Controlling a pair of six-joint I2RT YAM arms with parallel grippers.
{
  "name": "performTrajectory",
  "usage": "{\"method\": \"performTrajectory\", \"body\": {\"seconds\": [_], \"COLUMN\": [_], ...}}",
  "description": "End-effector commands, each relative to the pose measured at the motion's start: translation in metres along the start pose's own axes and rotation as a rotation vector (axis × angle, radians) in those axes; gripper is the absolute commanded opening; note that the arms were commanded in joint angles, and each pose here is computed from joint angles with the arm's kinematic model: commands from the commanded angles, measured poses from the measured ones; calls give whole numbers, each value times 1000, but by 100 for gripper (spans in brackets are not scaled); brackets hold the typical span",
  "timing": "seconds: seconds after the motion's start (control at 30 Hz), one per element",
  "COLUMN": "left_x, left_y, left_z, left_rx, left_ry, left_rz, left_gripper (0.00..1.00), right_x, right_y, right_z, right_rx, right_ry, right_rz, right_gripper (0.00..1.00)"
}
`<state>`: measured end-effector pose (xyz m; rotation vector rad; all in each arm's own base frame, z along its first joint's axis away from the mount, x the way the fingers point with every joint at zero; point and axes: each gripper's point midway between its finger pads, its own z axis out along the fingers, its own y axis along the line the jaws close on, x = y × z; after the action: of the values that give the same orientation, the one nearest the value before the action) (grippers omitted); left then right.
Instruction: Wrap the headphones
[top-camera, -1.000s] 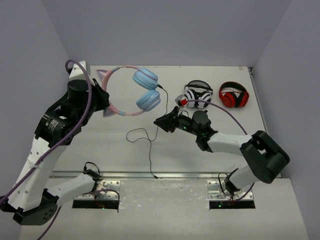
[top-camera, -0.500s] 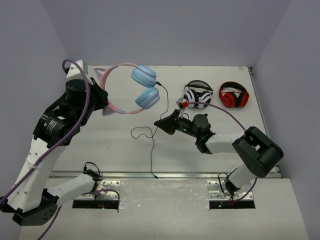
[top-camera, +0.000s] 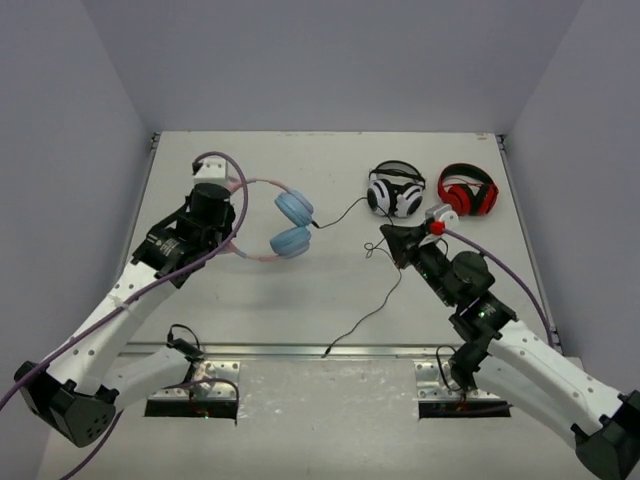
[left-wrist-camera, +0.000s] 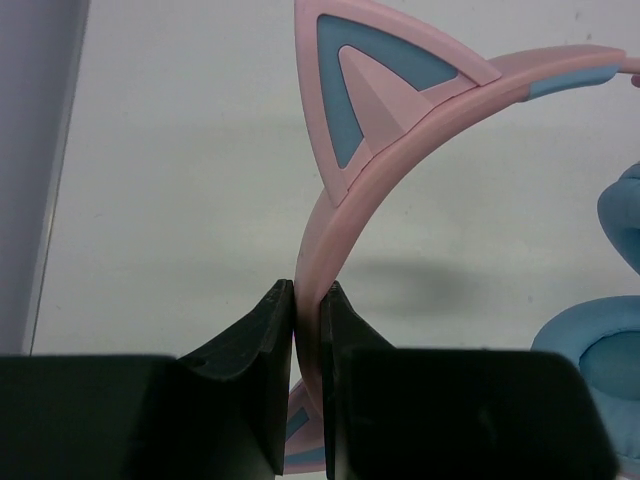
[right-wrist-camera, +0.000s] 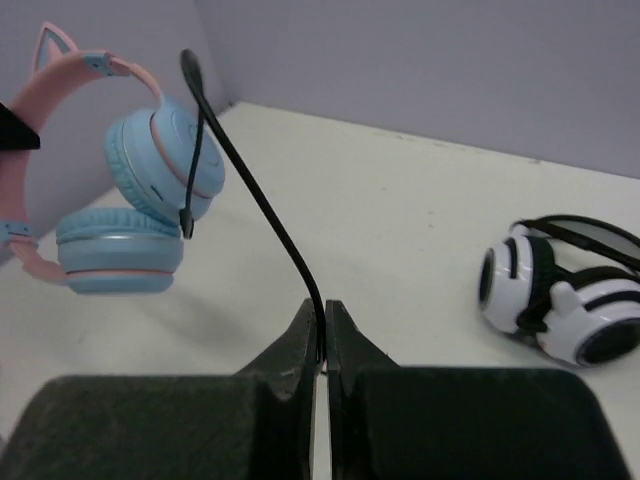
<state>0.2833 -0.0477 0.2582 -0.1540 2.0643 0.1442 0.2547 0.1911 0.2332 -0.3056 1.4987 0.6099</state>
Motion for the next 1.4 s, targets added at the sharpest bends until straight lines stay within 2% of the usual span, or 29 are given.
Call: {"method": "performTrajectory", "body": {"seconds": [0.0,0.1,0.17,0.27,0.37,0.5,0.77,0.97,1.2,1.37], "left_x": [-24,-5,7,32,52,72,67,67,46,34], "left_y": [-50,-75,-96,-139,-165,-185,-209,-218,-221,-219], "left_z": [0,-3,-9,-30,-48,-57,-78,-76,-96,-121], "left_rx": [236,339,411,610,720,802,888,866,939,1048], "left_ry": [-115,-88,-59,9,55,121,114,125,60,-22], "left_rz": [34,101,153,263,339,386,401,418,354,286], "left_gripper": [0,0,0,0,0,0,0,0,0,0], "right_x": [-23,-37,-40,-48,-58,-47,-12,-6,14,17], "right_y": [-24,-18,-13,-5,3,6,-10,-4,-11,1], "right_z": [-7,0,4,13,24,35,46,52,53,52], "right_rx": [103,56,23,-18,-51,-70,62,109,177,130], "right_ry": [112,191,231,277,284,358,470,489,588,575], "right_rz": [-248,-370,-394,-405,-416,-412,-304,-257,-213,-150], "right_gripper": [1,1,1,1,1,1,1,1,1,1]}}
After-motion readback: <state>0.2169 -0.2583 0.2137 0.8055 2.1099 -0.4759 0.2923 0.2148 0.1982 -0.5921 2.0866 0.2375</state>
